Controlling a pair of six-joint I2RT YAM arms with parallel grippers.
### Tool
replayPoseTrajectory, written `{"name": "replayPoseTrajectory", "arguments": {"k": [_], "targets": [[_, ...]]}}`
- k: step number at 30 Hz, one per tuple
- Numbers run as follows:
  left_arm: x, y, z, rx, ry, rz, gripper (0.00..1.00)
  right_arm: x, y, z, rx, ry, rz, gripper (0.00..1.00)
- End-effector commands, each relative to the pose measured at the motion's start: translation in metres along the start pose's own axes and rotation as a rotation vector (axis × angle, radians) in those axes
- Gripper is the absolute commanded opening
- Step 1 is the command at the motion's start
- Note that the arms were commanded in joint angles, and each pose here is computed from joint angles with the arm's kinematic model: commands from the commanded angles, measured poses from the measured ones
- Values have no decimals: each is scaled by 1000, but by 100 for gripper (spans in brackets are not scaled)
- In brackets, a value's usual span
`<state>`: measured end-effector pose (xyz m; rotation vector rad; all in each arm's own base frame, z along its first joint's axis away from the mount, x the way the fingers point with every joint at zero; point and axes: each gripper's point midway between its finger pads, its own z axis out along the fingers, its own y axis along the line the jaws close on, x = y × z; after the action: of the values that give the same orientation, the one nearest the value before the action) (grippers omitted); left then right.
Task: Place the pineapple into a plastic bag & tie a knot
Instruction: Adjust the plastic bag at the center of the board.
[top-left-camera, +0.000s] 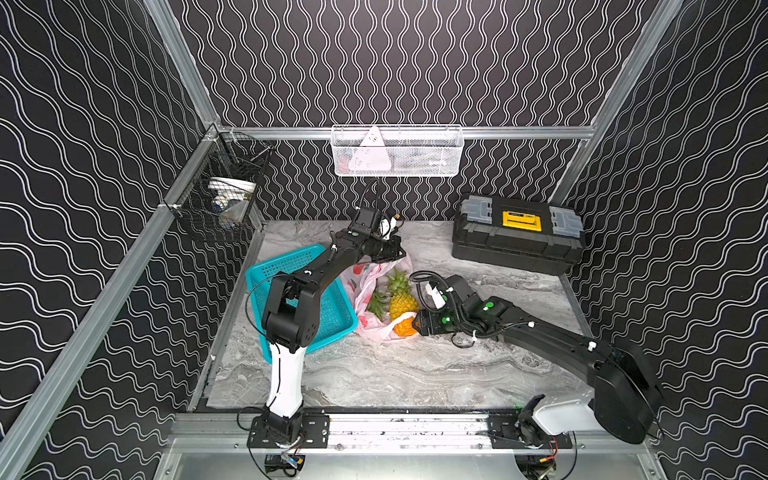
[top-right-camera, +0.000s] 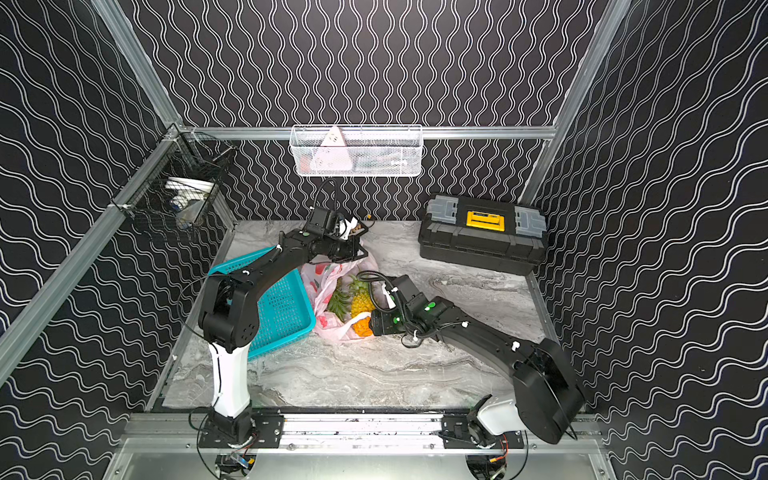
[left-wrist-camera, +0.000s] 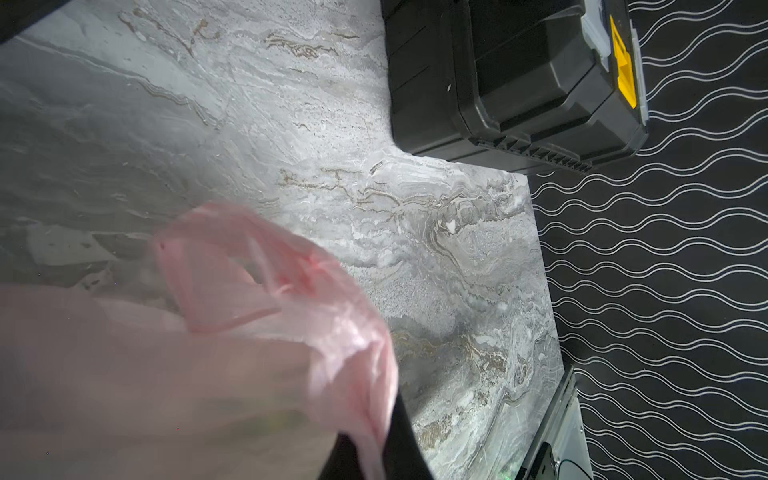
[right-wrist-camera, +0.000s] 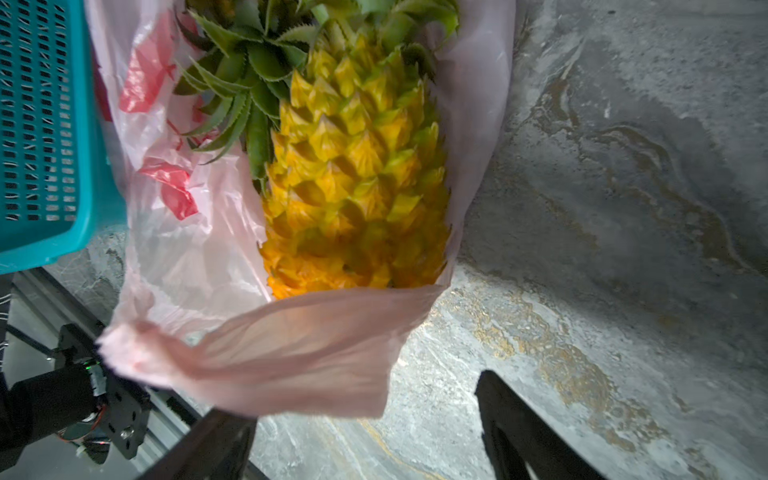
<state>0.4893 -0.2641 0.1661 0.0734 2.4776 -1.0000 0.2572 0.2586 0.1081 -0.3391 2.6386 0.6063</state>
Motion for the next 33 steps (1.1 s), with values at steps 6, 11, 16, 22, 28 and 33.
{"name": "replayPoseTrajectory", "arguments": {"k": [6,11,16,22,28,33], "targets": [[-2,-4,-6,-3,-10,27,0,-38,4,17,-6,-108,6,52],[-5,-7,-14,-11,-24,36,0,-56,10,-3,-17,-165,14,5],[-26,-19,-46,-49,-136,67,0,-90,24,-86,-8,-342,-20,0],[-68,-48,-140,-165,-405,118,0,-137,35,-225,39,-615,-76,0],[-76,-72,-231,-270,-591,146,0,-171,19,-310,73,-760,-28,0],[-44,-79,-246,-259,-580,161,0,-191,5,-326,128,-778,-14,0]]}}
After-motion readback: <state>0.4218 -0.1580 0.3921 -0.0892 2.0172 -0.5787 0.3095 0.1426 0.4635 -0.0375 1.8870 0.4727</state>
